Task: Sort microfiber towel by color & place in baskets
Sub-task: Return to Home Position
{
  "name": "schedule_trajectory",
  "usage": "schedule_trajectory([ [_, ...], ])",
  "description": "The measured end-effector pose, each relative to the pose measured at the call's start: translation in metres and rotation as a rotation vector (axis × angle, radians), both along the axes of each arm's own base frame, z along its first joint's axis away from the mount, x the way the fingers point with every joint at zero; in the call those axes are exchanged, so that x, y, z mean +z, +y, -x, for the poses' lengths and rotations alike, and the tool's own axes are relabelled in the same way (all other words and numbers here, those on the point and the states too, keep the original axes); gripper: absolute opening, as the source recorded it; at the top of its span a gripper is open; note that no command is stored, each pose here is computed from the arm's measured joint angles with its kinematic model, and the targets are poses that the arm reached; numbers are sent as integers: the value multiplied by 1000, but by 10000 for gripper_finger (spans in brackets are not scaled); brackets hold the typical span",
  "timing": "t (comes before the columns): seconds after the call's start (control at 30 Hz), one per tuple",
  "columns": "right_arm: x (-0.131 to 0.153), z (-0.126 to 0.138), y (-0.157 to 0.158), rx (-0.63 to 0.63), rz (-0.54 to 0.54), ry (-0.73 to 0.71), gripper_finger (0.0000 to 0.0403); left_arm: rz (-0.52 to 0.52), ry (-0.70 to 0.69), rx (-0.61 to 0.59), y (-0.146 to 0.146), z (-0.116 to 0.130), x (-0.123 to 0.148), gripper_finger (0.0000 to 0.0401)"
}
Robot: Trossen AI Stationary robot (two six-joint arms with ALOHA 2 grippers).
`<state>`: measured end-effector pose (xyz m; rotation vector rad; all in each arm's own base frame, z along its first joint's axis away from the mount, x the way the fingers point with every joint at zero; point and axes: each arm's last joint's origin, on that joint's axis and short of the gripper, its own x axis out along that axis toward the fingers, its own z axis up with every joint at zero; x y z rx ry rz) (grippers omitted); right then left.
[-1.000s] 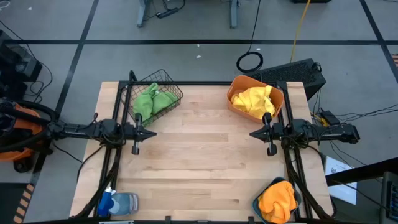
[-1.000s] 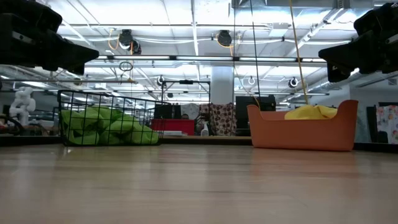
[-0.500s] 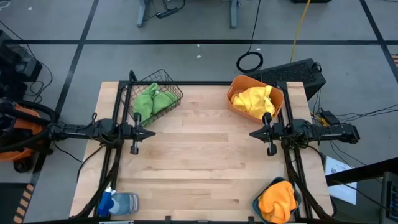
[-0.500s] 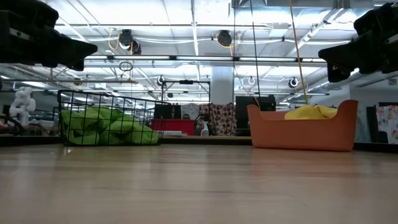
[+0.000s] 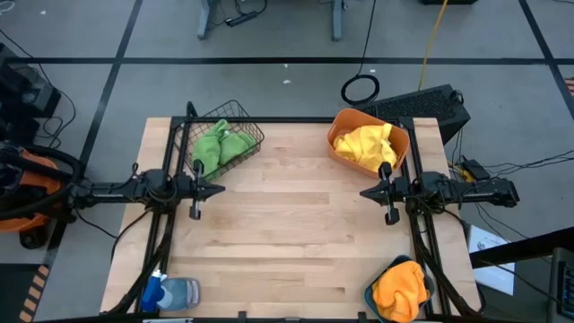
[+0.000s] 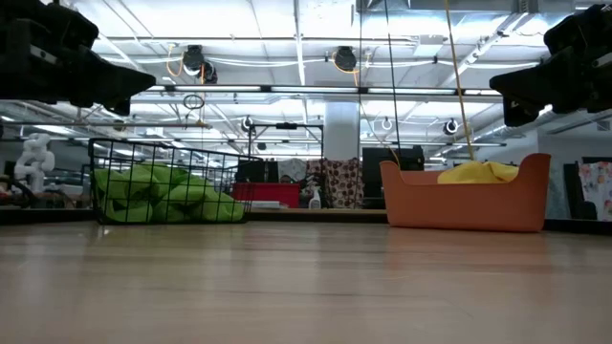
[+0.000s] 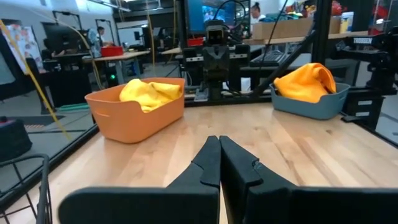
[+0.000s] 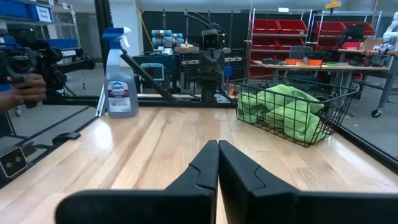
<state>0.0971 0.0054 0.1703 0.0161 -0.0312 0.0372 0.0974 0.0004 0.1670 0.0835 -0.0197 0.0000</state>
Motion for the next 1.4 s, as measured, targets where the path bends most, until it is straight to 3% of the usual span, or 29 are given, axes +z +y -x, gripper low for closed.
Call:
schedule_trajectory([
  [0.43,0,0,0,1,0,-1,4,-1,-4,7,0,0,0,21],
  [1.4,0,0,0,1,0,-1,4,-1,-8,9,0,0,0,24],
])
